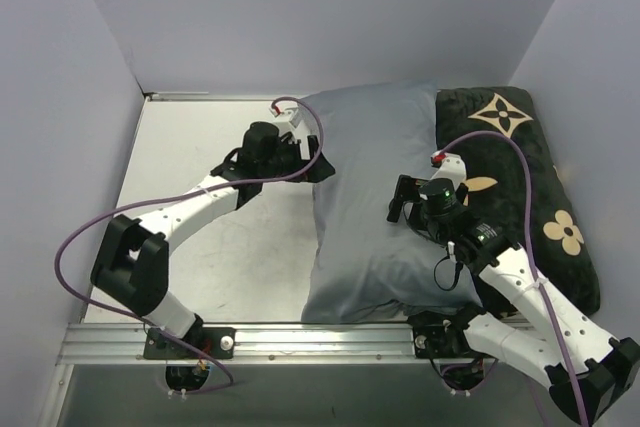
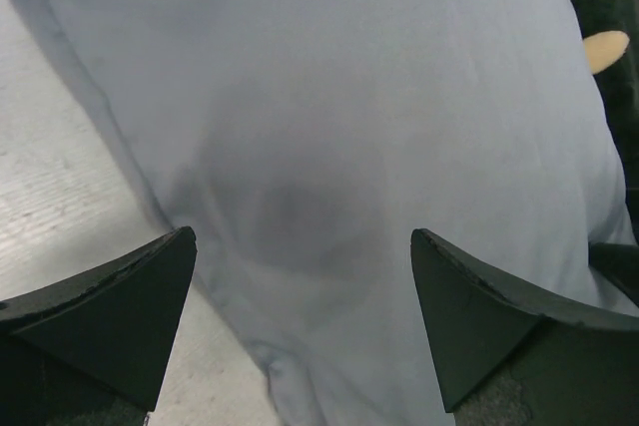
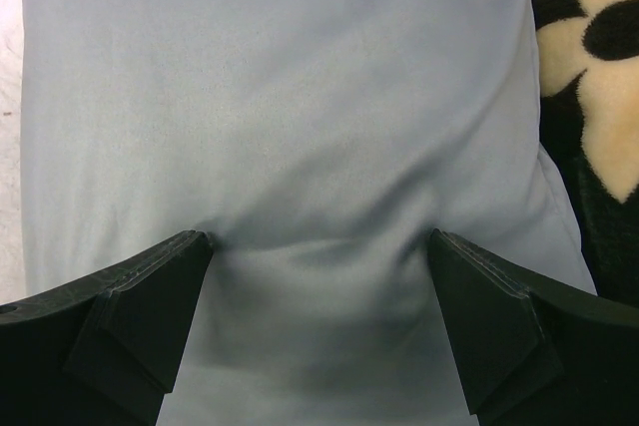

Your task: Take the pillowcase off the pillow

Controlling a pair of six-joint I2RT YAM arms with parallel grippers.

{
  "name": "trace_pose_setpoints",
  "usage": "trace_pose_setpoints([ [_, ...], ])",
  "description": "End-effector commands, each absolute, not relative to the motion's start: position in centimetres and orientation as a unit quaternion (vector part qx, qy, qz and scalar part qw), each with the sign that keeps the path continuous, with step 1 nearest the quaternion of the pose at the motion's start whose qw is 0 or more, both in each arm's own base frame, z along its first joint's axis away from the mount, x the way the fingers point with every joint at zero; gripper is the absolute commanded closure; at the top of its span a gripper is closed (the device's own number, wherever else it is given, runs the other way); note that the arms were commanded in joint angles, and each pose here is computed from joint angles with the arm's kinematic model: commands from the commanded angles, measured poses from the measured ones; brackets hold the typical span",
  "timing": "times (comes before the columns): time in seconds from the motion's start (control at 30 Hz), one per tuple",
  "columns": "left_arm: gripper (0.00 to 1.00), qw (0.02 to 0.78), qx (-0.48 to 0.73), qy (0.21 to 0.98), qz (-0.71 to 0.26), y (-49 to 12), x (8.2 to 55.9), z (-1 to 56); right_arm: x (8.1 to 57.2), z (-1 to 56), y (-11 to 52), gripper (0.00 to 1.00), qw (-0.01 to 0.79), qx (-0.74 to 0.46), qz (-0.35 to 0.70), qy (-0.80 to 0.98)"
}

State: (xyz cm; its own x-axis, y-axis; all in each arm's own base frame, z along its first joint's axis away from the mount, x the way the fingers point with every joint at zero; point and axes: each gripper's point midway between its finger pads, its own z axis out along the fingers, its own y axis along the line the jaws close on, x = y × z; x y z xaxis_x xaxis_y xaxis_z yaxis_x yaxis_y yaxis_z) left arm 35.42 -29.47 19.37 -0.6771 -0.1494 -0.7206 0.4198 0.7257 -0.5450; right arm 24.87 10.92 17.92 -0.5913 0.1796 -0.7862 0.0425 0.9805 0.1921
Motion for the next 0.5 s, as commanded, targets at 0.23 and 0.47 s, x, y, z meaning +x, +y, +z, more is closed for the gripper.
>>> trace_pose_setpoints([
  [0.23, 0.03, 0.363, 0.113, 0.807, -0.453, -36.4, 37.5, 17.3, 24.7, 15.9, 11.6, 0.00, 0.414, 0.052, 0.060, 0.907],
  [0.47, 0.83, 0.363, 0.104, 0.808, -0.451, -37.5, 36.9, 16.7, 24.7, 14.3, 11.4, 0.00, 0.396, 0.058, 0.041, 0.915],
])
